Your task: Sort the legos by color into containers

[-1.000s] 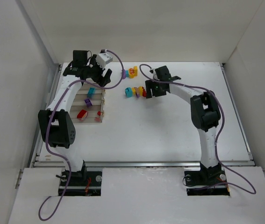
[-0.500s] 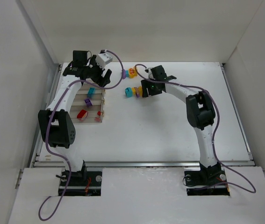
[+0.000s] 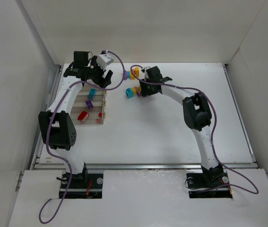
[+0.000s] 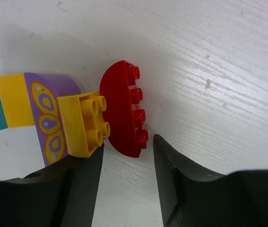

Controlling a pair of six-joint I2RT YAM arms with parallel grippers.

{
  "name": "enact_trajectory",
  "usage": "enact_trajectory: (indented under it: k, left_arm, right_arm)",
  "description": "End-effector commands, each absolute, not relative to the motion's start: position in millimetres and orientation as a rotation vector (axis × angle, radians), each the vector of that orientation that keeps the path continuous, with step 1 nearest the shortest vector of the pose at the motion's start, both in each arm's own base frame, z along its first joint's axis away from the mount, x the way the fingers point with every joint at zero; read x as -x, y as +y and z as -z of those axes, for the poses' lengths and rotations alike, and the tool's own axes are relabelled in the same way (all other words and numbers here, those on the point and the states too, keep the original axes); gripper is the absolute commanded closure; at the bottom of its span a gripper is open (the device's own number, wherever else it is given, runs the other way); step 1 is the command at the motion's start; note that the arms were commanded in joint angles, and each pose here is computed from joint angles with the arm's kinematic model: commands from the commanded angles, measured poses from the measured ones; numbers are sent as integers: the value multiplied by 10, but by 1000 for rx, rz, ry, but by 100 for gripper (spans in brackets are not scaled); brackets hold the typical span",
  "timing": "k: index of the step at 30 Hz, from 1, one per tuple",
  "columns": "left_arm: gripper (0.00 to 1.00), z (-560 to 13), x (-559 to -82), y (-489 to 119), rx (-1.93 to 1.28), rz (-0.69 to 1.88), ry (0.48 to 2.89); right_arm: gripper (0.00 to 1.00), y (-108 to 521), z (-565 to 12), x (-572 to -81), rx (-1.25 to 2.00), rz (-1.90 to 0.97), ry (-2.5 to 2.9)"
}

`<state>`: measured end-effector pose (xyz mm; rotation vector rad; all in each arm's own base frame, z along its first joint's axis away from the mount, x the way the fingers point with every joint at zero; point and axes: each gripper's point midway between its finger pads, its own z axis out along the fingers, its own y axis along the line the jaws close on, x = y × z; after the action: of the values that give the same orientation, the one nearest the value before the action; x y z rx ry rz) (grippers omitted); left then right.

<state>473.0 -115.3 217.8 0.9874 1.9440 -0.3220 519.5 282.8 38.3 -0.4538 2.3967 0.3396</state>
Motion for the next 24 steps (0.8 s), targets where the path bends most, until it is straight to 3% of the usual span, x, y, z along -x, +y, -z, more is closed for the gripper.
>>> enact_trajectory:
  k: [1, 3, 5, 17, 20, 23, 24]
  left_arm:
    - [24, -2420, -4748, -1182, -985, 309, 1892]
    - [24, -2420, -4748, -1182, -985, 309, 1892]
    - [24, -2382, -4736, -1181, -986, 313, 1900]
    - [24, -2222, -4678, -1252, -1005, 358, 1923]
    - [24, -2180, -4687, -1253, -1006, 362, 1932]
    - [24, -2180, -4687, -1253, -1006, 362, 1932]
    - [24, -2180, -4687, -1253, -1006, 362, 1932]
  right_arm:
    - [49, 2843, -489, -5350, 463, -291, 2330]
    - [64, 2843, -488, -5350, 463, -290, 2330]
    - [73, 2837, -466, -5349, 476, -285, 2326]
    - [81, 2844, -606, -5260, 493, -326, 2279]
    - [88, 2848, -617, -5232, 498, -336, 2281]
    - [88, 2861, -708, -5218, 500, -352, 2263]
    - [77, 2832, -650, -5161, 503, -348, 2281]
